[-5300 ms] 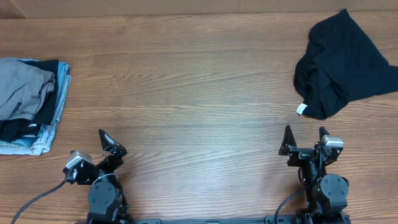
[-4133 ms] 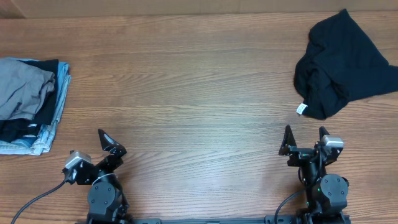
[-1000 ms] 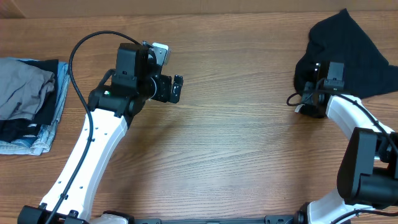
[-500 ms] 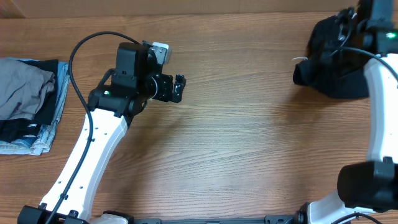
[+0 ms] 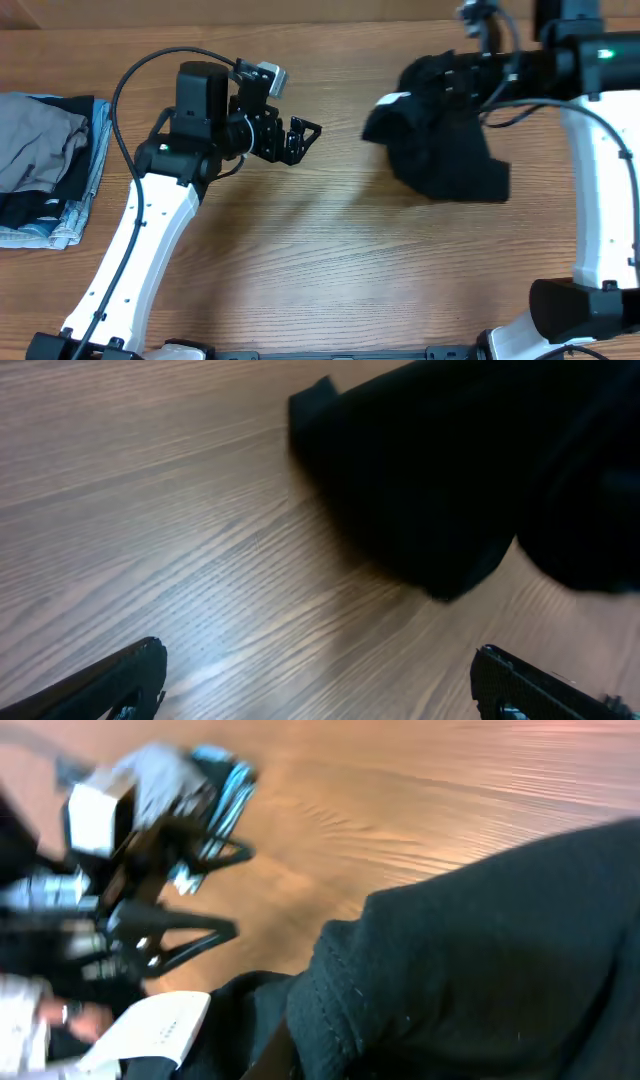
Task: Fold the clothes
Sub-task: 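Drag the black garment toward the center with the right gripper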
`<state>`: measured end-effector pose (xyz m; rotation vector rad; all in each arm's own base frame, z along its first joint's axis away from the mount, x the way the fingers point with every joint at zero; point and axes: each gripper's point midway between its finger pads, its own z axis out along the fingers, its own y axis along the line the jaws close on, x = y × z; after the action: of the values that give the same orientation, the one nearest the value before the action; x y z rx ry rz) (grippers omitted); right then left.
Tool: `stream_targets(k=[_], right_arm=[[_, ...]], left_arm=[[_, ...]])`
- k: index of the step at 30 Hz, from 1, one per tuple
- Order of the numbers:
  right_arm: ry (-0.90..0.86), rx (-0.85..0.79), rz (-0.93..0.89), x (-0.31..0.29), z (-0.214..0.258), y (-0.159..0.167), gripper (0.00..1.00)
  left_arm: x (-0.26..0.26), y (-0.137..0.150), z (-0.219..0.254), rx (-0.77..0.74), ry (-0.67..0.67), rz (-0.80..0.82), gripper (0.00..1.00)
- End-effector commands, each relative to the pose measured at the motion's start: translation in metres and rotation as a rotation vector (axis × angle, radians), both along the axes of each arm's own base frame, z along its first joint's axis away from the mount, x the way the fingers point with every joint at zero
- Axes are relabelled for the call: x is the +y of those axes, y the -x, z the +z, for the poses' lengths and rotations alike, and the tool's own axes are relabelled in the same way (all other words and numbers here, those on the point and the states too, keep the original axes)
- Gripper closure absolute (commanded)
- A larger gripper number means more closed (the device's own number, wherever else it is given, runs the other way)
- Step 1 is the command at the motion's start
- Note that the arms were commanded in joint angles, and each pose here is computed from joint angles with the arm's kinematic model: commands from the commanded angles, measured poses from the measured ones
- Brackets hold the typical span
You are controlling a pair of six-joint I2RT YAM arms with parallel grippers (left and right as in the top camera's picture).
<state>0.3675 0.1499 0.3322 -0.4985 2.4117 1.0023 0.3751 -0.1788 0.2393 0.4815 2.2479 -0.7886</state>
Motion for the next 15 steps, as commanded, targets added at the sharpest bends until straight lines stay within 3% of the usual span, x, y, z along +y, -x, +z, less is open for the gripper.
stream_targets(k=[1,5,6,7,8,12,15], right_arm=[[0.046,-0.076,0.125,0.039,-0.002,0.005,0.96],[0.076,-0.104,0.246,0.081,-0.018,0.01,0.96],[0.081,-0.121,0.287,0.095,-0.023,0.011,0.87],[0.085,-0.127,0.301,0.102,-0.027,0.01,0.51],[0.09,-0.133,0.312,0.109,-0.031,0.008,0.04],[0.104,-0.157,0.306,0.116,-0.034,0.0,0.0],[0.251,-0.141,0.11,0.084,-0.044,-0.026,0.0]], left_arm=[[0.019,-0.005,0.037,-0.061,0.023,0.055,0.0],[0.069,-0.009,0.058,-0.123,-0.066,0.268,0.0],[0.084,-0.008,0.064,-0.145,-0.098,0.329,0.0],[0.096,-0.006,0.068,-0.154,-0.124,0.384,0.0],[0.11,-0.004,0.07,-0.154,-0.151,0.459,0.0],[0.133,0.002,0.068,-0.13,-0.205,0.588,0.0],[0.13,0.004,0.061,-0.101,-0.204,0.569,0.0]])
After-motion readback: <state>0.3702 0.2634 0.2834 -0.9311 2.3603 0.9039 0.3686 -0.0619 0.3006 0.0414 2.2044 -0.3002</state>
